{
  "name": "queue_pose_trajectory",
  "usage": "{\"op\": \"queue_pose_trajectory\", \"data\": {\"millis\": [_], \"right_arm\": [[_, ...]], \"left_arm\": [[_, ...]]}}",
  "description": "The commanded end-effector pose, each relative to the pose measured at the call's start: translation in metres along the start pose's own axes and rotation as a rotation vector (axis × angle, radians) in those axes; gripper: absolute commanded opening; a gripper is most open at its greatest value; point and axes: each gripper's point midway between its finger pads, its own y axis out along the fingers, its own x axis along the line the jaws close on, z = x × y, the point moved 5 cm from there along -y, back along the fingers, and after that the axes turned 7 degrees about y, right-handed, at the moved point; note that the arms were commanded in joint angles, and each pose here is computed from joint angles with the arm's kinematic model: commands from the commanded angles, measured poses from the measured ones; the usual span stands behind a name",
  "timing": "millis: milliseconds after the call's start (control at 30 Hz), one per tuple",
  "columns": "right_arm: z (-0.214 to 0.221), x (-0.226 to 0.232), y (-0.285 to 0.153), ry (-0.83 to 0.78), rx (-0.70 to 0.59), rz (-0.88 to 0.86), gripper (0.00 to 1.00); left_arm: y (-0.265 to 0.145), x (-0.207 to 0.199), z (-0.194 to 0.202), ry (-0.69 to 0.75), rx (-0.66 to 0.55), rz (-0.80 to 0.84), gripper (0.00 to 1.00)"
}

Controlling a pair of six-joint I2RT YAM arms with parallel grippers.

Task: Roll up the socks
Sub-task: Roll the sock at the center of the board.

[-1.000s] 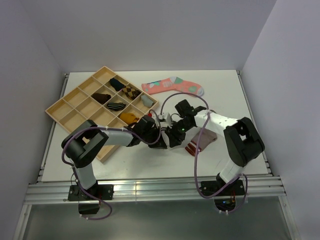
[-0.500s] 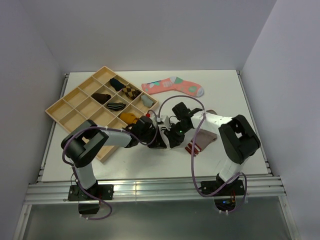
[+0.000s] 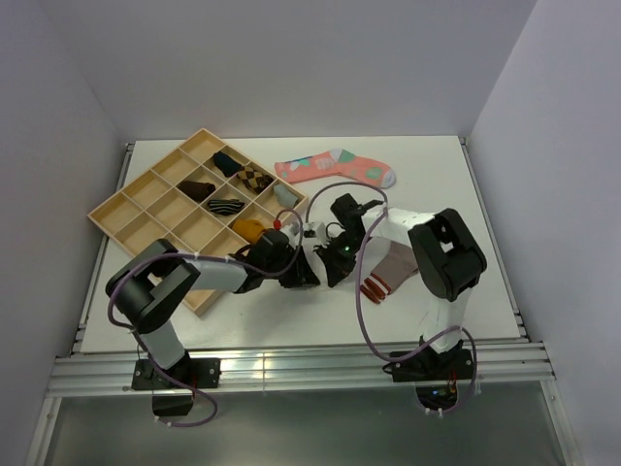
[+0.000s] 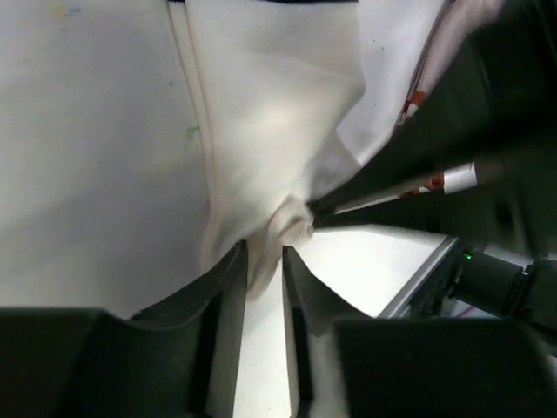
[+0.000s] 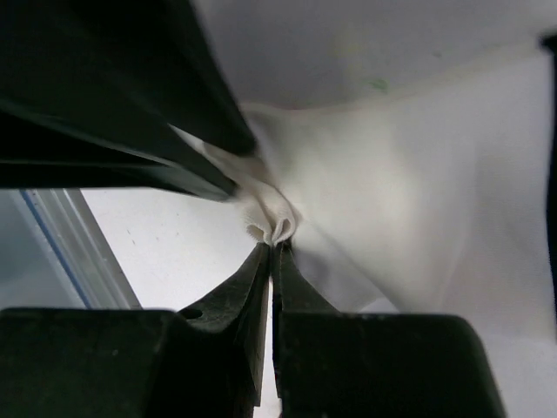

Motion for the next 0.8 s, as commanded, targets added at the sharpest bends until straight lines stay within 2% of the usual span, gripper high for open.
{"op": "queue_pose_trajectory", "data": {"millis": [0, 267, 433, 500, 767], "right_arm": [[0.007, -0.012, -0.005, 0.131, 0.065, -0.010, 0.06], [0.011, -0.019, -0.009, 0.202, 0.135, -0.041, 0.06], [0.012, -0.022, -0.007, 0.254, 0.178, -0.050, 0.05], [0.010, -0.023, -0.006, 0.270, 0.187, -0.064, 0.05], [0.010, -0.030, -0.008, 0.330, 0.218, -0.086, 0.05]], "left_arm": [[-0.015, -0.024, -0.014, 0.179, -0.144, 0.060, 0.30], [-0.037, -0.036, -0.025, 0.360, -0.321, 0.039, 0.38], [-0.027, -0.040, -0.011, 0.538, -0.330, 0.010, 0.38], [-0.025, -0.040, -0.010, 0.597, -0.369, 0.002, 0.38], [-0.001, -0.039, 0.006, 0.694, -0.317, -0.002, 0.40]]}}
